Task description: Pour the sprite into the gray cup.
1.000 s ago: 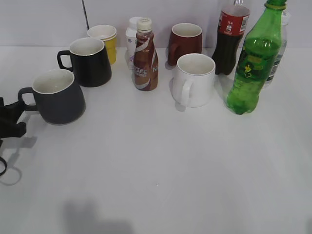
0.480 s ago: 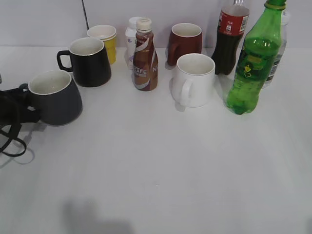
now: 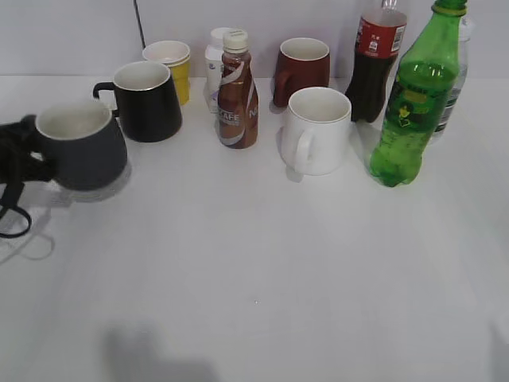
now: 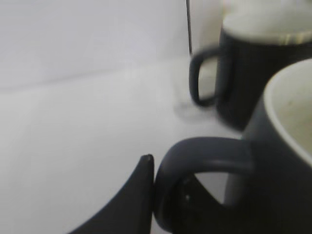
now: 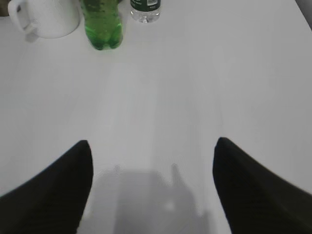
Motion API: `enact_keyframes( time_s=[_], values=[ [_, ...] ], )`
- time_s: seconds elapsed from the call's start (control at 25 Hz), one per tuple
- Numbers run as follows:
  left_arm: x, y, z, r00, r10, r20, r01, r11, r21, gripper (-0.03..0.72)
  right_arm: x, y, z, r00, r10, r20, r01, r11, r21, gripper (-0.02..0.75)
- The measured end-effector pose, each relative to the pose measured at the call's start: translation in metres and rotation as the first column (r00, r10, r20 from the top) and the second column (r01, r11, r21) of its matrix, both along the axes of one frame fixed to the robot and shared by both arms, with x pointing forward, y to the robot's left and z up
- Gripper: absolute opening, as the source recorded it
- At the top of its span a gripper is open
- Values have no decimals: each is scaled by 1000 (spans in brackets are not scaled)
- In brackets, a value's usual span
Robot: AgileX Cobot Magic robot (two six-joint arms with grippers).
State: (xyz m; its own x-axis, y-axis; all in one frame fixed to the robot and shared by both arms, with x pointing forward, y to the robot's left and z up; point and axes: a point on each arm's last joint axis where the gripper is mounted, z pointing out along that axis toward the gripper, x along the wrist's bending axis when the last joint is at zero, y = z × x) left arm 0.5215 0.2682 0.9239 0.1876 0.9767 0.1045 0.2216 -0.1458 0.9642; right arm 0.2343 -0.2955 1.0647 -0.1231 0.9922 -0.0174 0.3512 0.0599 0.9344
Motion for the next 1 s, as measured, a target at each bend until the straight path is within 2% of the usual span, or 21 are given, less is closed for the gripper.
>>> enact_keyframes(
  time_s=[0.16, 0.32, 0.44, 0.64, 0.8, 1.0],
  values=[
    [-4, 0, 23, 998, -1, 61, 1, 1000, -3, 58, 23, 3, 31, 973, 4, 231, -12, 999, 33, 574],
    [-8, 0, 34, 998, -2, 70, 2, 1000, 1, 58, 65, 4, 53, 930, -13, 367, 6, 1000, 19, 573],
    [-10, 0, 39, 997, -15, 70, 14, 1000, 11, 58, 101, 5, 60, 908, -29, 418, 23, 1000, 20, 546],
    [-13, -2, 43, 997, -38, 60, 36, 999, 31, 58, 162, 8, 44, 924, -49, 380, 46, 999, 19, 527],
    [-16, -1, 42, 999, -44, 18, 43, 998, 47, 58, 202, 9, 1, 959, -76, 272, 66, 997, 48, 524],
    [-17, -1, 45, 999, -47, 12, 46, 998, 53, 58, 222, 13, -49, 985, -73, 158, 59, 994, 91, 524]
  ],
)
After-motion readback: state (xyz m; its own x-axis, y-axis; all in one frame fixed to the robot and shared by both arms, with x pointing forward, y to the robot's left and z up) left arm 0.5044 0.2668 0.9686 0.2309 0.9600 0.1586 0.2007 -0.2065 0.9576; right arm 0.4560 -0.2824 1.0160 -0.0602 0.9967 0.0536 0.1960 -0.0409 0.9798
